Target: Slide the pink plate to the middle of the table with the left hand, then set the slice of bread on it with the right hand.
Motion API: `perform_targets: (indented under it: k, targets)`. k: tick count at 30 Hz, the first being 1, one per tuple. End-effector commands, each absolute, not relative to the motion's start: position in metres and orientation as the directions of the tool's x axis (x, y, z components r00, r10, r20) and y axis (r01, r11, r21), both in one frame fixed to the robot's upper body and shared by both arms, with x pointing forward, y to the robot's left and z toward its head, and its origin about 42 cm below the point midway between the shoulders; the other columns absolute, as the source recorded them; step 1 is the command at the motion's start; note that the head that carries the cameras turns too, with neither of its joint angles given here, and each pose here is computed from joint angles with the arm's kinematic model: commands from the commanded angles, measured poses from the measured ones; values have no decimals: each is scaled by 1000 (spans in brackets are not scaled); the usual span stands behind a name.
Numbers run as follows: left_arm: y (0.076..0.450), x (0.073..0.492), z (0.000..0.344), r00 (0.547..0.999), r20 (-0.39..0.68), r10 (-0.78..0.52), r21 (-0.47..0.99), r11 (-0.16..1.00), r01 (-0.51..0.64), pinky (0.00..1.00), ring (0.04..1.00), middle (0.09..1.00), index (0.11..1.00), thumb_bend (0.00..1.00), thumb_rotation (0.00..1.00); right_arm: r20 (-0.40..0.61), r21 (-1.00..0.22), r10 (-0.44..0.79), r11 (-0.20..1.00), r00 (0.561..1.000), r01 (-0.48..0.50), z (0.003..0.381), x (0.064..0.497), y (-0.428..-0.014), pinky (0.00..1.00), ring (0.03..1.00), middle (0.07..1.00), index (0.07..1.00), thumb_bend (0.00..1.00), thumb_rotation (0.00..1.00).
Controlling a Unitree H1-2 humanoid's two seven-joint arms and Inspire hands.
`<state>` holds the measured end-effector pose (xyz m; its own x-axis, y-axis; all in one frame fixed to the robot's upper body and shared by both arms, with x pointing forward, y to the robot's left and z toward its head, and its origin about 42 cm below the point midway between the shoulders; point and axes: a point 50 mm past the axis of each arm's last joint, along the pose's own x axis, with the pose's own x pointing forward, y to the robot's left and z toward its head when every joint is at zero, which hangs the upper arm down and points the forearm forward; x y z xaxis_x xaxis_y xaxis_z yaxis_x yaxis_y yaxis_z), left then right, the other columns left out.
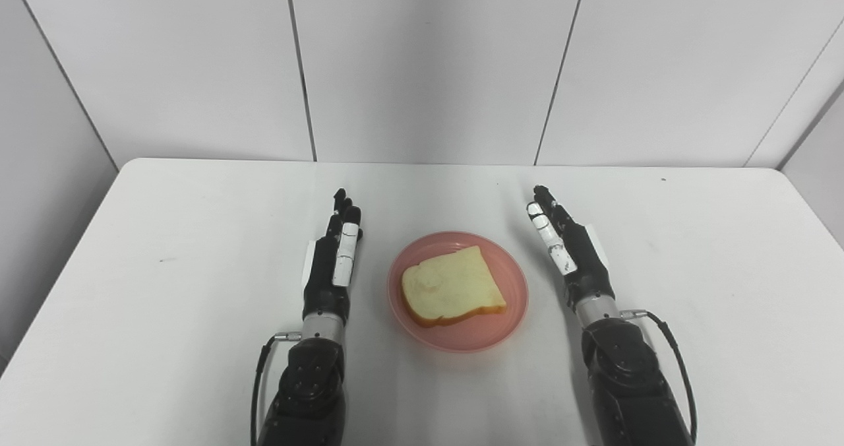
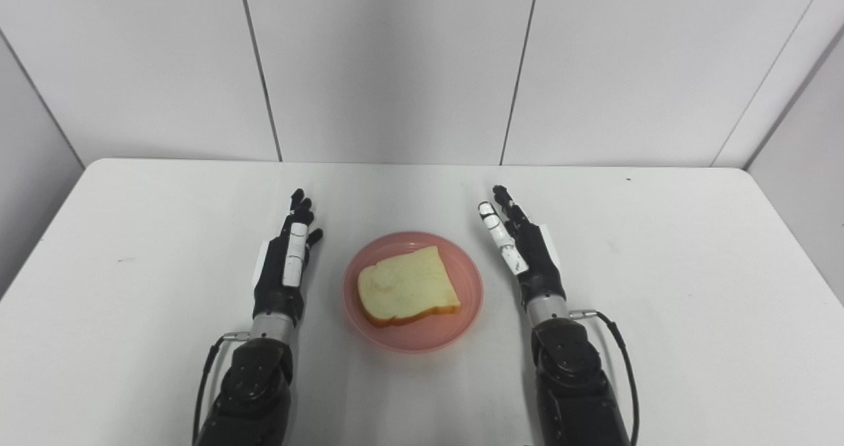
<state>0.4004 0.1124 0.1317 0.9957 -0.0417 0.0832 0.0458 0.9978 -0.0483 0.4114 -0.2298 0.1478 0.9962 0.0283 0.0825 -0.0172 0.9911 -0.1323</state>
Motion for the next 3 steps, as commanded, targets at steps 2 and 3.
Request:
perform_targets:
  k: [2,3]
  targets:
    - [110,411,154,986,153,-61,-44,997,69,1000,1000,1000,969,901,993,155,-152,38,988,987,-14,158,413,-229,1000,984,940,897,827,851]
    - [110,411,154,986,153,-62,-44,997,70,1000,1000,1000,969,900,994,154,-161,42,987,987,-16,157,413,-228,1000,983,940,897,828,856]
